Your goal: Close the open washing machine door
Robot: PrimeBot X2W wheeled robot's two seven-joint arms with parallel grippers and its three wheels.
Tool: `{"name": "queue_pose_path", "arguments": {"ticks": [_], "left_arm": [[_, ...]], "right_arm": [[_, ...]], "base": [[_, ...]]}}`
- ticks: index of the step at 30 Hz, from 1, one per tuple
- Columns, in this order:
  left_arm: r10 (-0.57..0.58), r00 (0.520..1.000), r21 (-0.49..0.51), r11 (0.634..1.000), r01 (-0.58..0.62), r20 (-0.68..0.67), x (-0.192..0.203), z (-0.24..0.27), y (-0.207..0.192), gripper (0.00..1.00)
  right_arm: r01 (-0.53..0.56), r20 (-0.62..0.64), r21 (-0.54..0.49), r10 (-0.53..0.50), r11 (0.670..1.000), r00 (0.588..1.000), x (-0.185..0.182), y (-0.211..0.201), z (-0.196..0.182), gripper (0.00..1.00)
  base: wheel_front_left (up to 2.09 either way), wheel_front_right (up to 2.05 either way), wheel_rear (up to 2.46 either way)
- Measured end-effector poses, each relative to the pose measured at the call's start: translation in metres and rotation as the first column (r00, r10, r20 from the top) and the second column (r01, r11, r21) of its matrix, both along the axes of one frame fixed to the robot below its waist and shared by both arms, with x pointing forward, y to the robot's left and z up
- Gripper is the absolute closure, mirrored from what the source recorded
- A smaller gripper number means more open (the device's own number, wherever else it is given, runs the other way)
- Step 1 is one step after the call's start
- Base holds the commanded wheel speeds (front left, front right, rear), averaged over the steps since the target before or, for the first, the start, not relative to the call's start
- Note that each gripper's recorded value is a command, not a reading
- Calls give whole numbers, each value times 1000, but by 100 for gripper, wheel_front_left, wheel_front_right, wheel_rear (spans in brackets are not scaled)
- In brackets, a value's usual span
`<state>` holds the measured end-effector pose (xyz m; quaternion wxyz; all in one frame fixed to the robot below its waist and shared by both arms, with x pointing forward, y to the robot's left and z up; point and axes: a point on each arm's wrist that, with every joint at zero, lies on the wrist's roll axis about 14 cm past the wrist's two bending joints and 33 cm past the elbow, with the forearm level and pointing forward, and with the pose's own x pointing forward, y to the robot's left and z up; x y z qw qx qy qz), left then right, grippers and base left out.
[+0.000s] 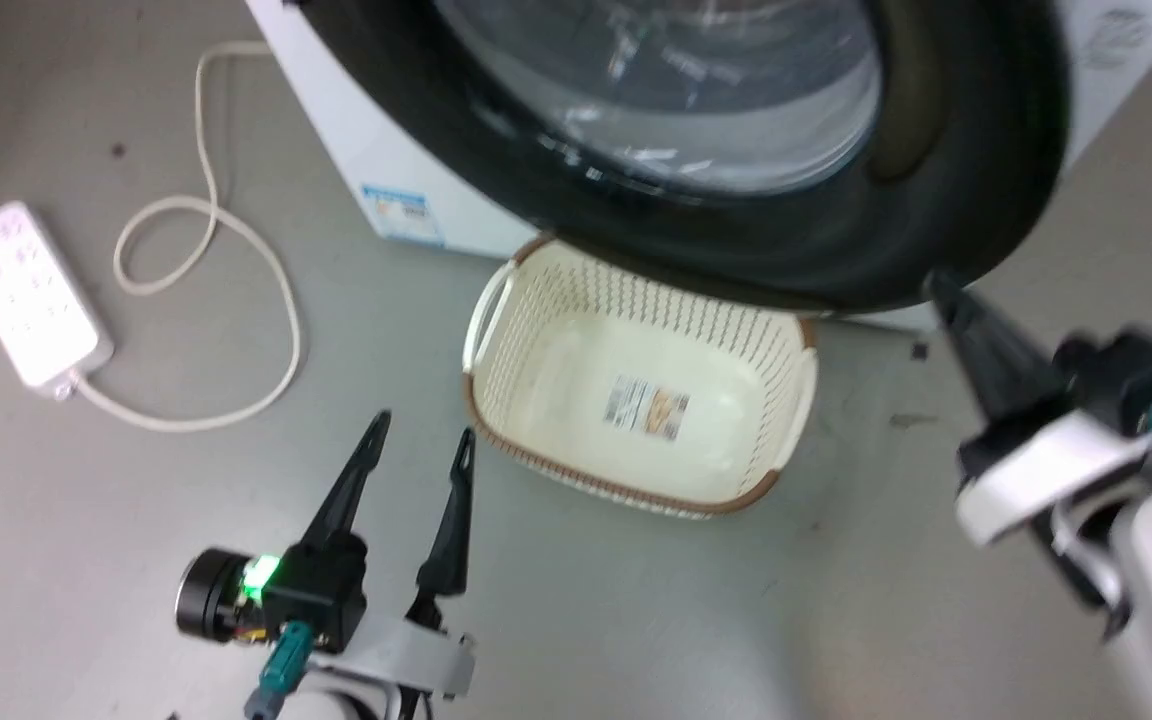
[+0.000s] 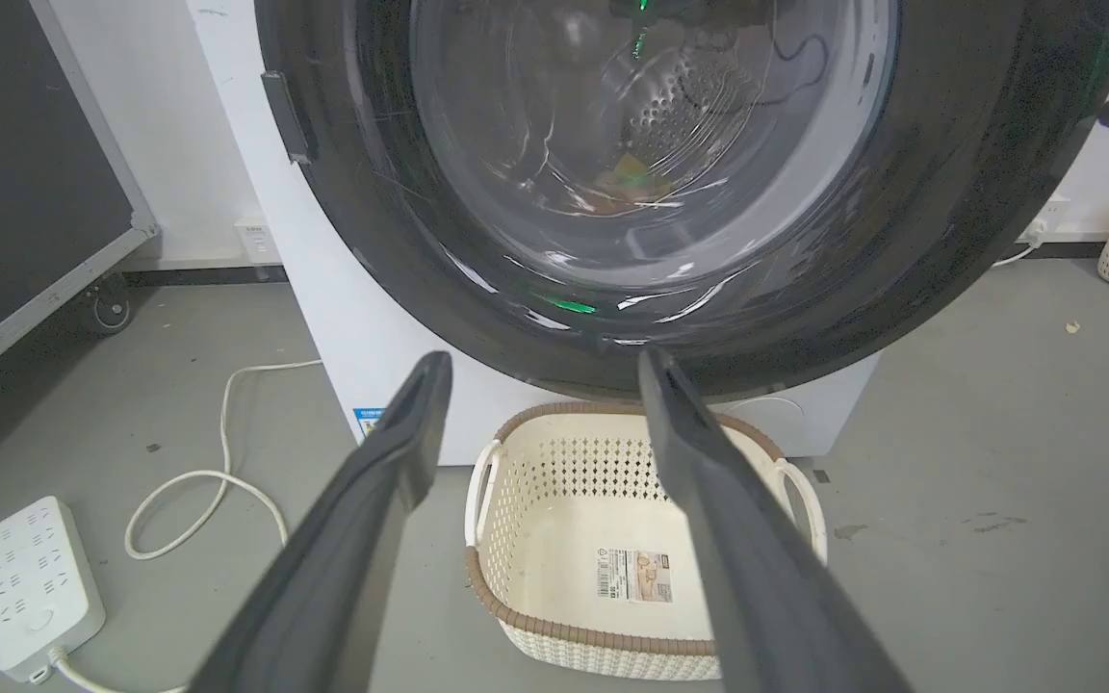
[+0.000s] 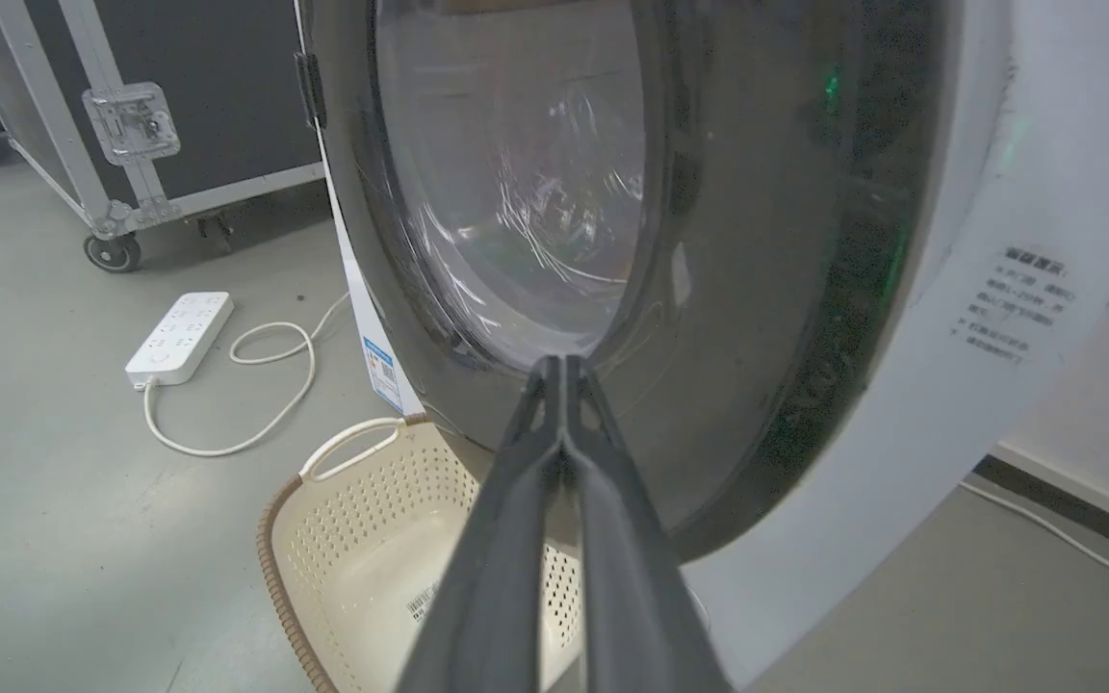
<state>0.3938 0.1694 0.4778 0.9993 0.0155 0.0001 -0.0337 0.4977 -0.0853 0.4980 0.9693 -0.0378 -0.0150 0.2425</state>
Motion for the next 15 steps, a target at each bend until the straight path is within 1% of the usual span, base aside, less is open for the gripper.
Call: {"name": "queue_pose_path", "arguments": {"ticks": [2, 8, 15], "left_arm": [[9, 1000, -1, 1000, -9, -7, 6, -4, 2, 0], [30, 999, 8, 1000, -30, -30, 17, -14, 8, 0], [32, 998, 11, 999, -31, -60, 23, -26, 8, 0]], "right_arm": [[-11, -23, -20, 10, 1000, 1000, 19, 1, -7, 100], [-7, -83, -16, 6, 1000, 997, 68, 0, -18, 100], [47, -87, -9, -48, 999, 995, 118, -13, -10, 100]], "base": [[0, 0, 0], [0, 0, 0], [0, 0, 0]]}}
